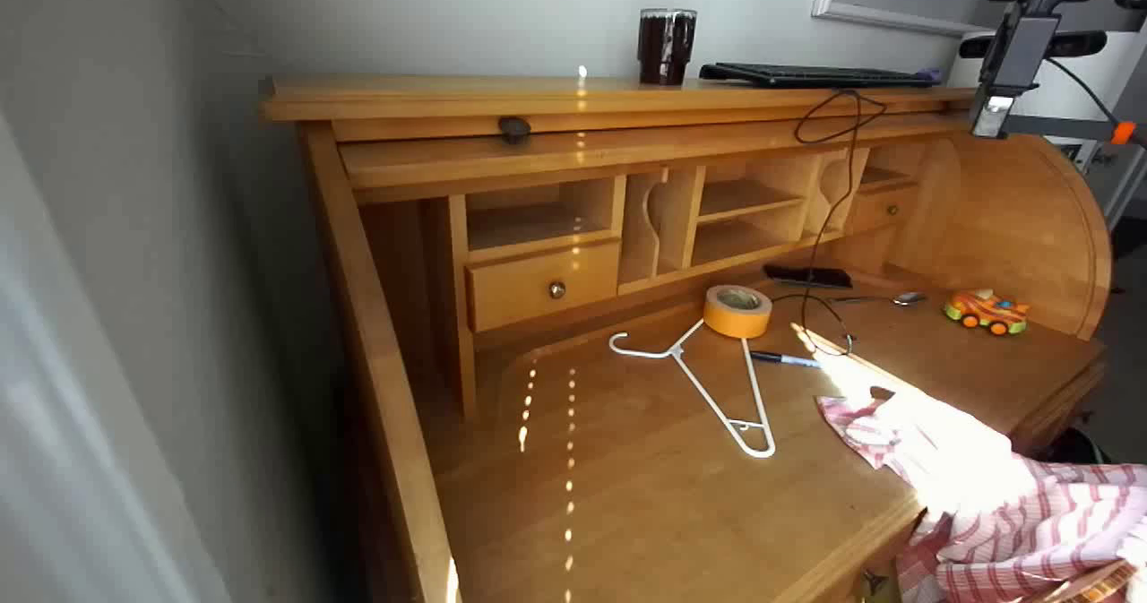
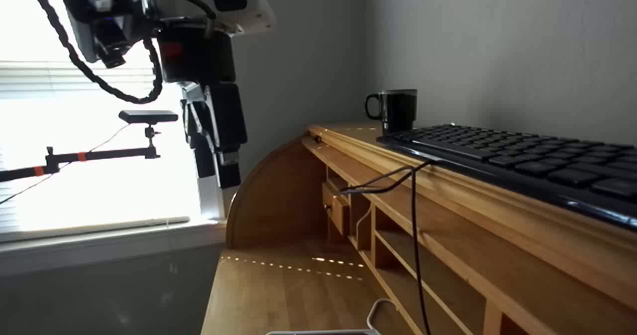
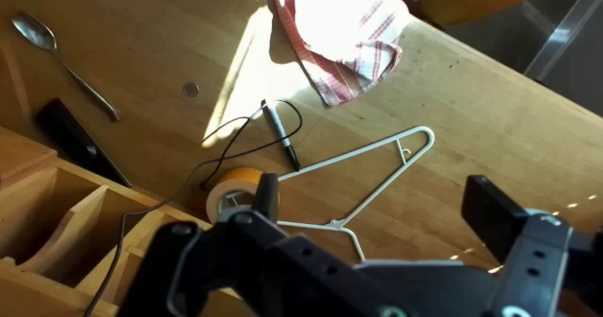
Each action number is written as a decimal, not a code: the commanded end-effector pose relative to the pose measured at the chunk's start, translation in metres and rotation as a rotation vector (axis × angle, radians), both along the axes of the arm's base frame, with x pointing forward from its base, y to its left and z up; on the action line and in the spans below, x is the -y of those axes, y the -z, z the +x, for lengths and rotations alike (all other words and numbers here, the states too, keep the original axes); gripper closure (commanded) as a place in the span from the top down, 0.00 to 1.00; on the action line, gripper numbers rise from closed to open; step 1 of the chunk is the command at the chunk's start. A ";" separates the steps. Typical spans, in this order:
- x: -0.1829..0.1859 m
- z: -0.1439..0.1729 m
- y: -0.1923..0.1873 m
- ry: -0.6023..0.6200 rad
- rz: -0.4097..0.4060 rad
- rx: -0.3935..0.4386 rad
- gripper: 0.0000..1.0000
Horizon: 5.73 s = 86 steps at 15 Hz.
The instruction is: Put the black marker in the brown mug.
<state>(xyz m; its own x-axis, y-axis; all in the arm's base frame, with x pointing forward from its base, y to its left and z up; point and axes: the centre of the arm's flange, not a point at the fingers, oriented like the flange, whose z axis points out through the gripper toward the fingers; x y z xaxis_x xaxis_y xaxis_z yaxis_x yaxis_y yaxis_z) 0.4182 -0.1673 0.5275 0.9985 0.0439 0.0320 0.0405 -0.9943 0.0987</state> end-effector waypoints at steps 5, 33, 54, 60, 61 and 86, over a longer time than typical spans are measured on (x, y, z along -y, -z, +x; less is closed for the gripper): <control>0.000 0.000 0.000 0.000 0.000 0.000 1.00; 0.033 0.095 0.261 -0.182 0.160 -0.068 1.00; 0.074 0.102 0.363 -0.221 0.134 0.003 1.00; 0.061 0.099 0.344 -0.253 0.131 0.049 1.00; 0.057 0.102 0.342 -0.276 0.134 0.074 1.00; 0.094 0.111 0.398 -0.287 0.070 -0.005 0.53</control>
<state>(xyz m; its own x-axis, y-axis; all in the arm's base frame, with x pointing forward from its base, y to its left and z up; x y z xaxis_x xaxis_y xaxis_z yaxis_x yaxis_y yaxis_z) 0.5225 -0.2618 0.1329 0.9471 0.3158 0.0563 0.3155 -0.9488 0.0151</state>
